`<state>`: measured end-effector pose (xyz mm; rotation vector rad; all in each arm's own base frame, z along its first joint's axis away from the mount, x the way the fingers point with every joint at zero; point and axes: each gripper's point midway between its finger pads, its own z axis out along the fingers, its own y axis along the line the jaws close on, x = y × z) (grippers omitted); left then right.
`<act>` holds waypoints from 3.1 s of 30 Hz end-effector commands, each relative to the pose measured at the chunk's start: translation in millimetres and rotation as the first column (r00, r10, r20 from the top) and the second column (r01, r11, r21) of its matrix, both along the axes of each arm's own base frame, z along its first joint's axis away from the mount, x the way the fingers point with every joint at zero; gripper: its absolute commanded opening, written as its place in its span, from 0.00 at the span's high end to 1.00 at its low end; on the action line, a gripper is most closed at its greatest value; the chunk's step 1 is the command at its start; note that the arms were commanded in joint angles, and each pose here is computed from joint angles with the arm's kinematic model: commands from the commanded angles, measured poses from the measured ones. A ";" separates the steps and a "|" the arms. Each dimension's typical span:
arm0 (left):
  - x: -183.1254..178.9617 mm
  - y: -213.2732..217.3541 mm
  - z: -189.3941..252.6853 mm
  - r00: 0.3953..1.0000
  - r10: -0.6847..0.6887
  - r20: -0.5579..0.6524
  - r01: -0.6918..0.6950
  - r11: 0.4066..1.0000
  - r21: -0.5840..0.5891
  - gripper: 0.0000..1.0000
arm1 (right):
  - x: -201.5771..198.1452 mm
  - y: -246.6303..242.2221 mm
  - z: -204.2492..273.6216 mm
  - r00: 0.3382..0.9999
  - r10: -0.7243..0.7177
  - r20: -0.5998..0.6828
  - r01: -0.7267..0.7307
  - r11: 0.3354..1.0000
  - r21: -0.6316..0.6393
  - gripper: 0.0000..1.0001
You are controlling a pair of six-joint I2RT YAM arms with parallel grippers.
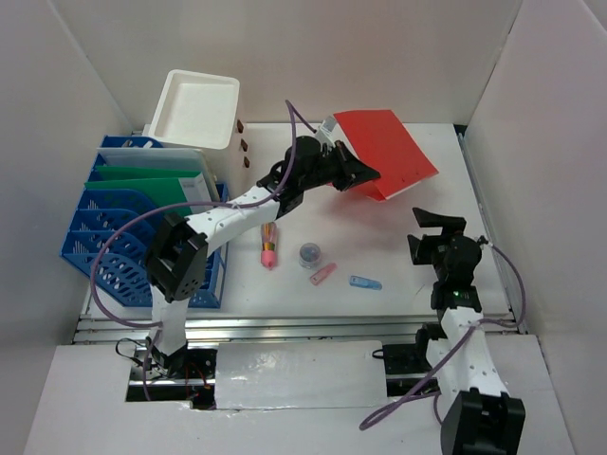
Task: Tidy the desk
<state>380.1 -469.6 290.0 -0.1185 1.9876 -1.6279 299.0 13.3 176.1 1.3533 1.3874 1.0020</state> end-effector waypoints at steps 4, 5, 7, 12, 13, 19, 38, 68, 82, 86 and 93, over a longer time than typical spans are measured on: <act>-18.8 11.3 69.5 0.976 -0.062 0.207 0.083 0.992 -0.094 1.00 | 7.5 19.2 30.4 0.977 0.160 0.138 -0.173 0.981 0.091 0.00; -19.9 10.8 68.5 0.975 -0.069 0.210 0.091 0.991 -0.095 1.00 | 9.0 15.4 33.4 0.977 0.151 0.150 -0.166 0.982 0.093 0.00; -21.2 9.9 67.6 0.974 -0.079 0.214 0.102 0.990 -0.095 1.00 | 11.9 12.8 40.2 0.972 0.155 0.174 -0.172 0.981 0.089 0.00; -21.8 8.8 60.8 0.973 -0.094 0.212 0.115 0.990 -0.087 1.00 | 17.0 8.1 45.4 0.970 0.146 0.194 -0.169 0.979 0.110 0.00; -22.2 8.2 60.2 0.973 -0.098 0.208 0.119 0.989 -0.092 1.00 | 18.0 8.2 44.8 0.970 0.143 0.195 -0.171 0.977 0.131 0.00; -27.5 4.6 54.2 0.972 -0.133 0.194 0.156 0.982 -0.110 1.00 | 32.9 11.0 42.8 0.952 0.168 0.254 -0.225 0.951 0.213 0.00; -43.3 -4.1 22.4 0.972 -0.178 0.156 0.190 0.979 -0.070 1.00 | 72.0 -3.8 51.5 0.950 0.139 0.280 -0.209 0.949 0.236 0.22; -74.2 221.0 21.6 0.902 0.294 0.317 -0.432 0.635 0.641 0.00 | 49.2 33.1 174.5 0.759 0.501 0.416 -0.216 0.796 -0.565 1.00; -179.2 327.4 104.3 0.782 0.117 0.612 -0.519 0.667 0.535 0.01 | -83.9 182.2 253.8 0.160 0.975 0.153 0.147 0.130 -0.981 1.00; -207.4 374.0 100.6 0.725 0.190 0.662 -0.606 0.632 0.483 0.01 | -99.4 207.2 256.3 0.057 0.988 0.143 0.153 0.133 -0.979 1.00; -241.1 526.4 74.9 0.371 0.699 0.612 -0.914 0.156 0.376 0.00 | -100.6 262.7 263.0 -0.025 0.987 0.157 0.145 0.159 -0.977 1.00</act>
